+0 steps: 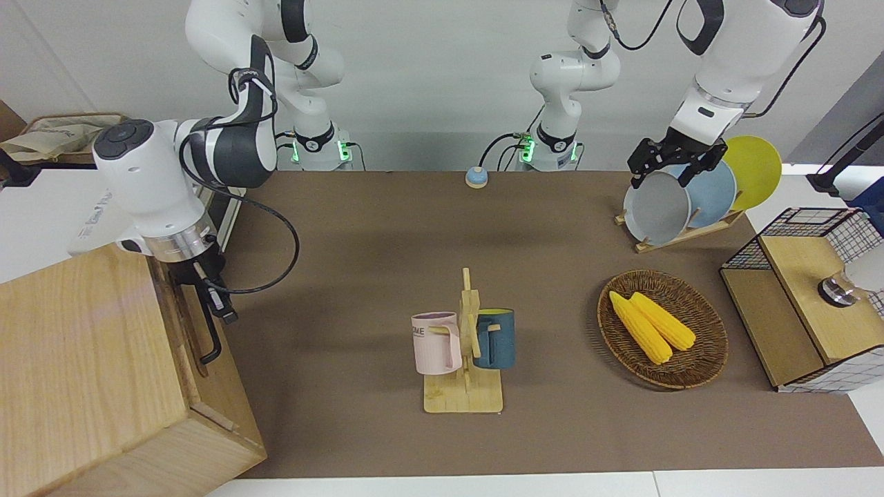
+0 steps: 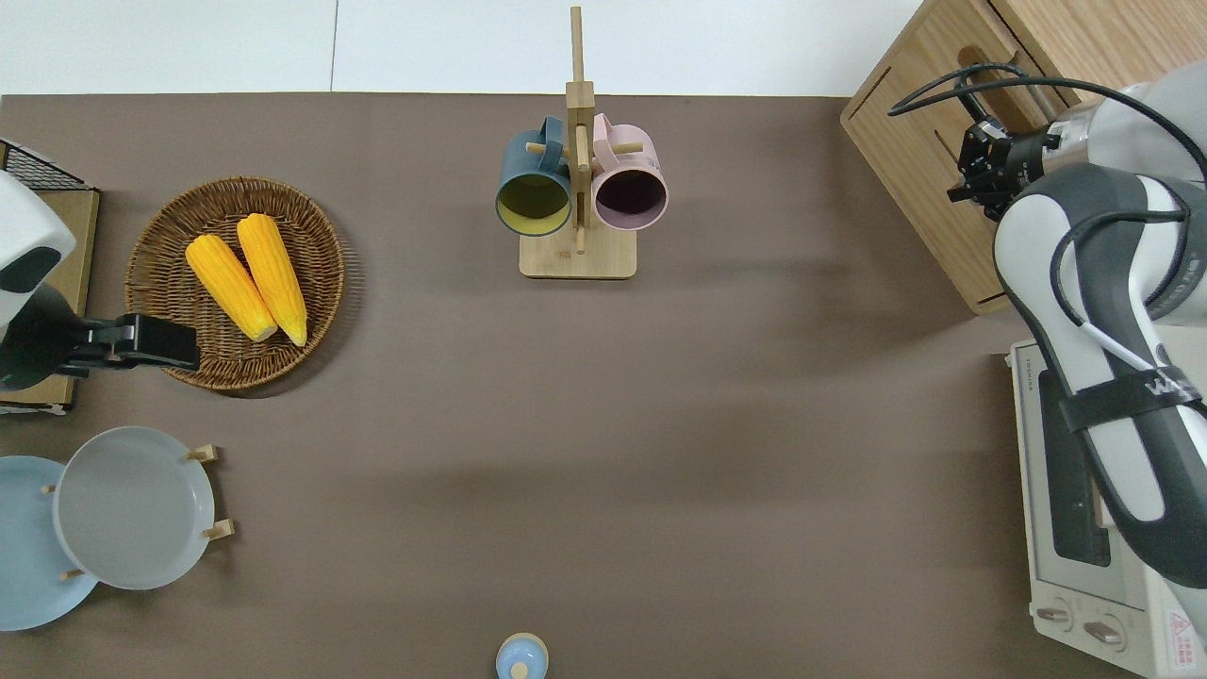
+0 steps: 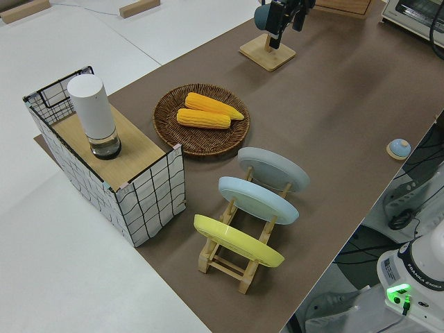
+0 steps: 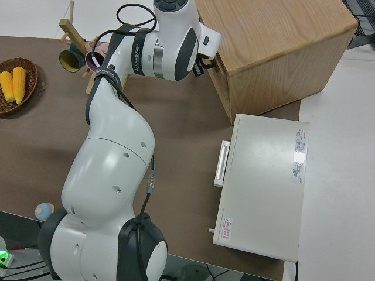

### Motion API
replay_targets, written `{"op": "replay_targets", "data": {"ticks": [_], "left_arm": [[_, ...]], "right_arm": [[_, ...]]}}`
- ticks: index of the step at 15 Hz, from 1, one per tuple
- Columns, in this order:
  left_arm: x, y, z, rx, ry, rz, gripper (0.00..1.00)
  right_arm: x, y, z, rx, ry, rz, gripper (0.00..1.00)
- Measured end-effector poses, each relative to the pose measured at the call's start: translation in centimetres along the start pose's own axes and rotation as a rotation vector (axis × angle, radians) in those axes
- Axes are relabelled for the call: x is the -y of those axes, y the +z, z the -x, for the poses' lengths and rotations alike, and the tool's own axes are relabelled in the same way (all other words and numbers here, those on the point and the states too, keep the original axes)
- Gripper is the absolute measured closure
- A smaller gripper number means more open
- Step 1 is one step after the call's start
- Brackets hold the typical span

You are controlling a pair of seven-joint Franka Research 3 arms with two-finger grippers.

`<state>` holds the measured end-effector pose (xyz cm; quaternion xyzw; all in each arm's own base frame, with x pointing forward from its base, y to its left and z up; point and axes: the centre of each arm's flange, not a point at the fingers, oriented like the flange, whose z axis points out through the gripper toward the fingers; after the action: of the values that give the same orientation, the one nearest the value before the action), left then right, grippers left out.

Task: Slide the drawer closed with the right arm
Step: 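Keep pushing the drawer fully shut with the right gripper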

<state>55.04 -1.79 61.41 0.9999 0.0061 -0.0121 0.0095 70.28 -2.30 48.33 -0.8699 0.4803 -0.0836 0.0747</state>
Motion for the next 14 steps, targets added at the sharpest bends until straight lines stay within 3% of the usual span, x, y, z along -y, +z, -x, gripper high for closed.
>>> {"op": "replay_targets", "data": {"ticks": [8,10,14], "left_arm": [[0.0,0.0,0.0,0.000,0.000,0.000,0.00],[0.0,0.0,0.0,0.000,0.000,0.000,0.00],[0.0,0.0,0.0,0.000,0.000,0.000,0.00]], "right_arm": [[0.2,0.0,0.3,0.003,-0.017,-0.001,0.99],[0.9,0.0,1.5,0.015,-0.037,0.003,0.99],[2.9,-0.8,5.7,0.052,-0.101,0.020,0.99]]}}
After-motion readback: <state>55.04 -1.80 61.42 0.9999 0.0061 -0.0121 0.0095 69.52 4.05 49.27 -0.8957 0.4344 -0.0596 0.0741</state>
